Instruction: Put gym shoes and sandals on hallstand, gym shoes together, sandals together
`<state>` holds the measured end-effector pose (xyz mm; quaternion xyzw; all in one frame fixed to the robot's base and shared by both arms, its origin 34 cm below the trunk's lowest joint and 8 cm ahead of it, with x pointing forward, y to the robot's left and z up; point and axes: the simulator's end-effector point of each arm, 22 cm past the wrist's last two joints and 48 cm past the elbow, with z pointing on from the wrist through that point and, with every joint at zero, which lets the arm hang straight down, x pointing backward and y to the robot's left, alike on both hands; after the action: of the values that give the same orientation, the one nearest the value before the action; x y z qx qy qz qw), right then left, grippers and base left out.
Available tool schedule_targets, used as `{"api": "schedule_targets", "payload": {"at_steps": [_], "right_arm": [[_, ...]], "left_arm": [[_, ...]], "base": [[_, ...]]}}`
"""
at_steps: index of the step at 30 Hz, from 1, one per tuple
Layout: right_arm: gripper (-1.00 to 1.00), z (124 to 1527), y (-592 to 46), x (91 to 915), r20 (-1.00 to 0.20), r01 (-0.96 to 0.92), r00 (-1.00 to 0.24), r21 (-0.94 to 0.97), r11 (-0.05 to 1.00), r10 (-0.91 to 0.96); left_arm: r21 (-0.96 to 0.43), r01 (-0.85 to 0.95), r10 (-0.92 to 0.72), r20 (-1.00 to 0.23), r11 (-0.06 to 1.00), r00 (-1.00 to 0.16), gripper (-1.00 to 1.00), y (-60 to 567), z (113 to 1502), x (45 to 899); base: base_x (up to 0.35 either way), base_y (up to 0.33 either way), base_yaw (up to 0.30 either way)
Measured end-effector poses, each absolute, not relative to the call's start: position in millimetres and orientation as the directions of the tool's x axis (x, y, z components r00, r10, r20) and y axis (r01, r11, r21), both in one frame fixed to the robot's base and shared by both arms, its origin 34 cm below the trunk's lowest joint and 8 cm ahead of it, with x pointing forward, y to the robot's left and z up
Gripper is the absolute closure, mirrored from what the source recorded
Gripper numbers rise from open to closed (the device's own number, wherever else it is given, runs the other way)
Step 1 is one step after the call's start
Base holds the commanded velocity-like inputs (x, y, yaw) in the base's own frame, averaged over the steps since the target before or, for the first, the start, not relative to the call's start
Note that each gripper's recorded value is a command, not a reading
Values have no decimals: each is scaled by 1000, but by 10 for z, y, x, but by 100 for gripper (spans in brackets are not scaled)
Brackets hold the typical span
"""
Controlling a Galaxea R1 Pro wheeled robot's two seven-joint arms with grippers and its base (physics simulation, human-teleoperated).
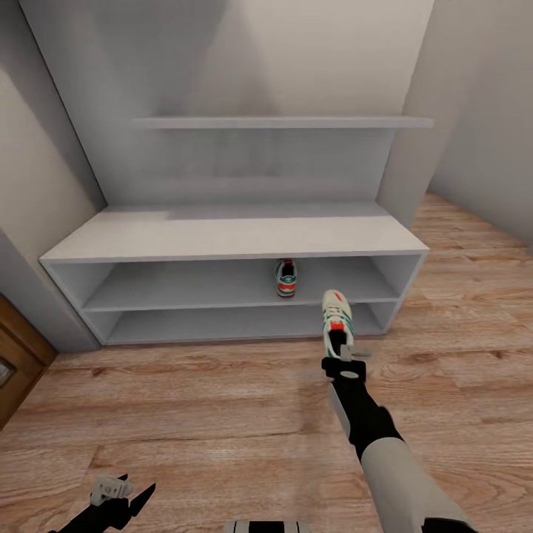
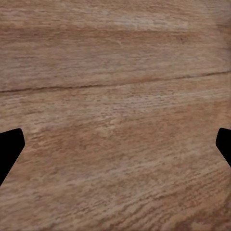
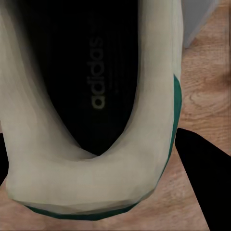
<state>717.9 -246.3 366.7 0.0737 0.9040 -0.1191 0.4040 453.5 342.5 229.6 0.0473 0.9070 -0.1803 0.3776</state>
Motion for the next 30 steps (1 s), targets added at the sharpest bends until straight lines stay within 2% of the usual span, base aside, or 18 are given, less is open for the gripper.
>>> {"api": "schedule_targets", "payload": {"at_steps": [16,23,30], "right_arm": [[100,3885,-2176,7339,-782,144,-621,-185,972,-57],[100,3887,-2176,7339,-782,145,-621,-184,972,-56],[100,3884,-2178,7338,-782,145,-621,-184,972,-55]], "left_arm": [[-293,219,-53,-701,931,-711,-100,3417,2292,4535],[-294,218,-55,-701,931,-711,-100,3416,2294,4537],[-294,217,-56,-700,931,-711,-100,3412,2290,4537]], "base": [[1,0,0],[147,-81,0],[21,-11,0]]}}
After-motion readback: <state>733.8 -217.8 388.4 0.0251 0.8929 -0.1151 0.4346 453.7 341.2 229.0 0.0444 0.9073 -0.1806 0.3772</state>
